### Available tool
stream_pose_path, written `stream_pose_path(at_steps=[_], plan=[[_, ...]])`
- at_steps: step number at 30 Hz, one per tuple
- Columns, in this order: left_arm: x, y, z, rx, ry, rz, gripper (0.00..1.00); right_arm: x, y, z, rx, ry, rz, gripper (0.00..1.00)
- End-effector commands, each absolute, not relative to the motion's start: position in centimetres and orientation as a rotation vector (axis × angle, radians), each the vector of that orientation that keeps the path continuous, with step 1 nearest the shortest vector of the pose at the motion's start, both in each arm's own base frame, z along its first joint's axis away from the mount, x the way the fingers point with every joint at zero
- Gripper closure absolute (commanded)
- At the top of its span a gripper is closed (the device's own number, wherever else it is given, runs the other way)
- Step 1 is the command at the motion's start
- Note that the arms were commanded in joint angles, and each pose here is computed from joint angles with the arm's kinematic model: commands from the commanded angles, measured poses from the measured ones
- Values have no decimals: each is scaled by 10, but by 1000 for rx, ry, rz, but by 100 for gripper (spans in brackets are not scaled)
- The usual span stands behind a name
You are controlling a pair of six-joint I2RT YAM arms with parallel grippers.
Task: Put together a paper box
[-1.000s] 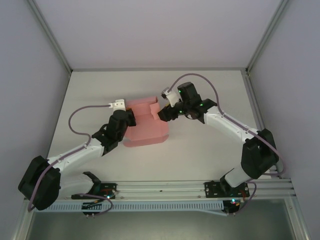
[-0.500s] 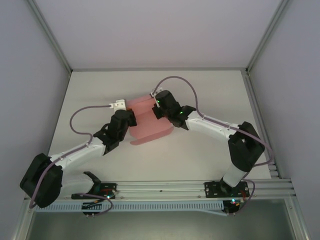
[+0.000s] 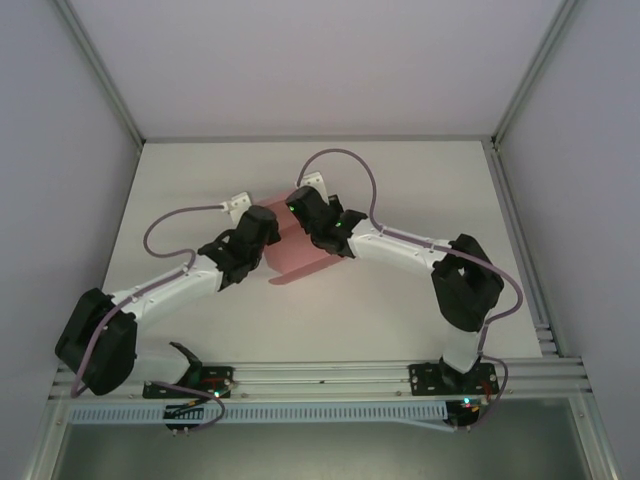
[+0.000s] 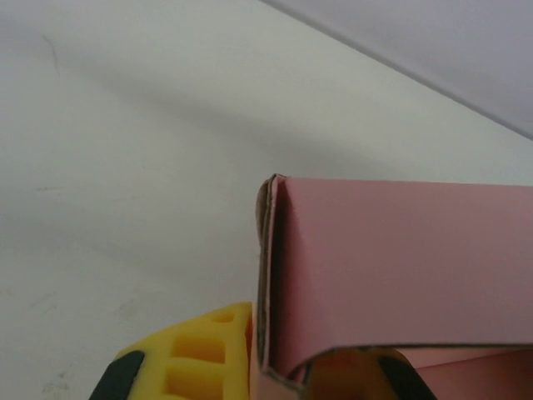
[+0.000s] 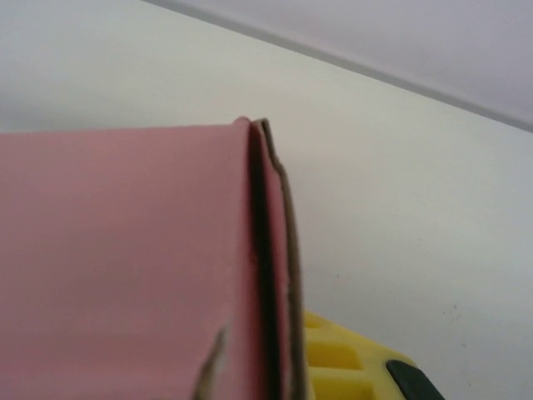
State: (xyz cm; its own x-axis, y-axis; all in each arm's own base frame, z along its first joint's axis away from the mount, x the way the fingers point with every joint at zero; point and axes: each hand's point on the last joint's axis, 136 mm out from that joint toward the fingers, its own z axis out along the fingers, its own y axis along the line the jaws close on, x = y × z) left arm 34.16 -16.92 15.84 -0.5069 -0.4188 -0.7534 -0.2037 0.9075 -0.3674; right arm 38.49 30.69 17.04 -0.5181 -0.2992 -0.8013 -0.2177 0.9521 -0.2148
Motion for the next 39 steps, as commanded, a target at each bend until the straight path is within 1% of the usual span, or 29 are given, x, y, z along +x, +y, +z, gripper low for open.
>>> stream_pose_path(at_steps=[1,8,12,14,16,17,19,20,21,22,23,25,26,27,28,30,31,34,37,39], plan=[[289,-23,119,-752,2103,393,100,407,119,217,136,1879,-940,100],[272,7,115,-851,2107,538,100,405,106,218,181,1876,-947,100],[280,2,121,-826,2106,527,100,406,108,218,179,1878,-938,100],[292,-10,126,-755,2112,464,100,410,117,210,142,1934,-862,98],[313,-41,132,-602,2124,299,100,415,144,197,46,2028,-680,88],[323,-57,138,-520,2119,210,100,418,163,185,-27,2094,-557,87],[337,-90,149,-416,2093,-6,100,416,204,170,-132,2173,-297,82],[341,-102,154,-385,2077,-89,100,414,231,162,-221,2198,-137,76],[344,-113,158,-377,2065,-165,100,409,255,155,-301,2214,12,65],[347,-121,160,-373,2060,-218,100,404,271,154,-324,2215,114,65],[350,-130,163,-348,2062,-254,100,400,287,154,-369,2208,211,61],[354,-142,164,-319,2076,-267,100,393,308,164,-411,2161,326,45],[356,-148,164,-293,2087,-266,100,388,316,172,-445,2122,370,33],[357,-153,164,-267,2096,-261,100,384,323,181,-476,2080,417,24],[358,-156,164,-242,2104,-256,100,378,329,191,-501,2041,467,22],[360,-159,161,-209,2117,-243,100,367,336,211,-526,1982,570,6],[361,-162,163,-179,2116,-241,100,364,334,219,-523,1967,595,0],[363,-173,167,-25,2122,-228,100,351,328,247,-509,1917,673,0],[367,-189,169,213,2149,-198,100,337,317,269,-476,1880,792,0],[367,-203,166,419,2175,-214,100,337,297,276,-388,1900,812,0]])
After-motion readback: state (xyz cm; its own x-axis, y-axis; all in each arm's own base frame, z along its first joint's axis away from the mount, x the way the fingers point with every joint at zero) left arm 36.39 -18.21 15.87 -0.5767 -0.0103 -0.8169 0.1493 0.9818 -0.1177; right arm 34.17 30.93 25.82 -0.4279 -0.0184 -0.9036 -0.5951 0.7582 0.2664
